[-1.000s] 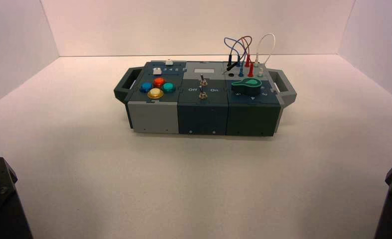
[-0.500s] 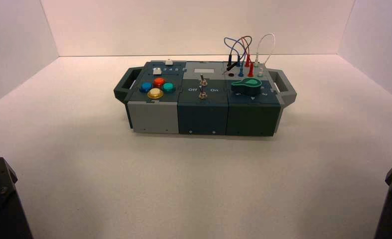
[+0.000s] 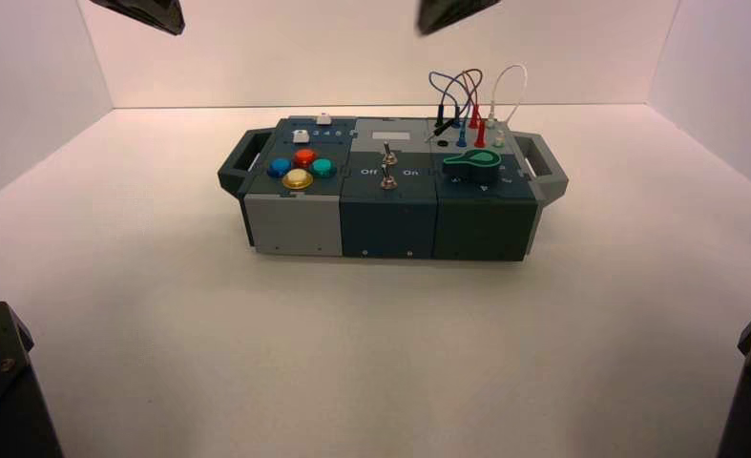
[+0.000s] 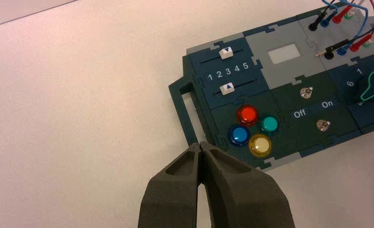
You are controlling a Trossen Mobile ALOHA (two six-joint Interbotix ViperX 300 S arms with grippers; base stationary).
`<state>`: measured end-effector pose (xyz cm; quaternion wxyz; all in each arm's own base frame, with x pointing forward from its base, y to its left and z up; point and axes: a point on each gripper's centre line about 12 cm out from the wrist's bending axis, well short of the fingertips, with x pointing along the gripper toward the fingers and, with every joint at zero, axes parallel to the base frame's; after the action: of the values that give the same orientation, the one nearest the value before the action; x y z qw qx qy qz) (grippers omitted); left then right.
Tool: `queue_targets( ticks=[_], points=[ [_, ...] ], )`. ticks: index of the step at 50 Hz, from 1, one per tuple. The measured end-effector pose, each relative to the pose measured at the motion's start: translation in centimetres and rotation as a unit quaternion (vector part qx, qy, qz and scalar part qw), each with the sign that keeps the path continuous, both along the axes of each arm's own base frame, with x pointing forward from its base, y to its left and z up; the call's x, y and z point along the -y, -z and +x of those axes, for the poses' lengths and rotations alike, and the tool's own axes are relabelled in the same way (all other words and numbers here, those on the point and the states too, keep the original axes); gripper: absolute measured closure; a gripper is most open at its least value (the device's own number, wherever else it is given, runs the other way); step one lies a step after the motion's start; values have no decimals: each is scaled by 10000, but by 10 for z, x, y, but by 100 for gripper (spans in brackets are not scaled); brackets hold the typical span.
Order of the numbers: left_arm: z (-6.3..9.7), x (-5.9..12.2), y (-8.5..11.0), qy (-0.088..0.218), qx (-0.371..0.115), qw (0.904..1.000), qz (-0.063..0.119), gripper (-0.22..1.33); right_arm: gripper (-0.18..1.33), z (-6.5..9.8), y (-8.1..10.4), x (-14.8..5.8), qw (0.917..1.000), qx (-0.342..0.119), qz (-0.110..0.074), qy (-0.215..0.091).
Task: Push the green button with the right gripper.
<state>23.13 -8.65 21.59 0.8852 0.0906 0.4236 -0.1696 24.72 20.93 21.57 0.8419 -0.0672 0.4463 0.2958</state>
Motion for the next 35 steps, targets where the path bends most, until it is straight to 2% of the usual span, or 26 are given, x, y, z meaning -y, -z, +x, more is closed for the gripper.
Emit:
queue_targets(
  ticks=[6,12,22,35],
  points=[
    [0,0,1,0,-14,10000,5,128,130,7,18,-23,9994,-223,-176,-189],
    [0,0,0,-6,-9,10000,-2,128,130,18,38,-38,9982,-425,-340,-247],
    [1,0,2,0,-43,10000,16,128,130,35,70,-59,9952,-732,-580,-300],
    [1,0,4,-14,-81,10000,25,128,130,44,97,-80,9911,-991,-791,-412]
  ],
)
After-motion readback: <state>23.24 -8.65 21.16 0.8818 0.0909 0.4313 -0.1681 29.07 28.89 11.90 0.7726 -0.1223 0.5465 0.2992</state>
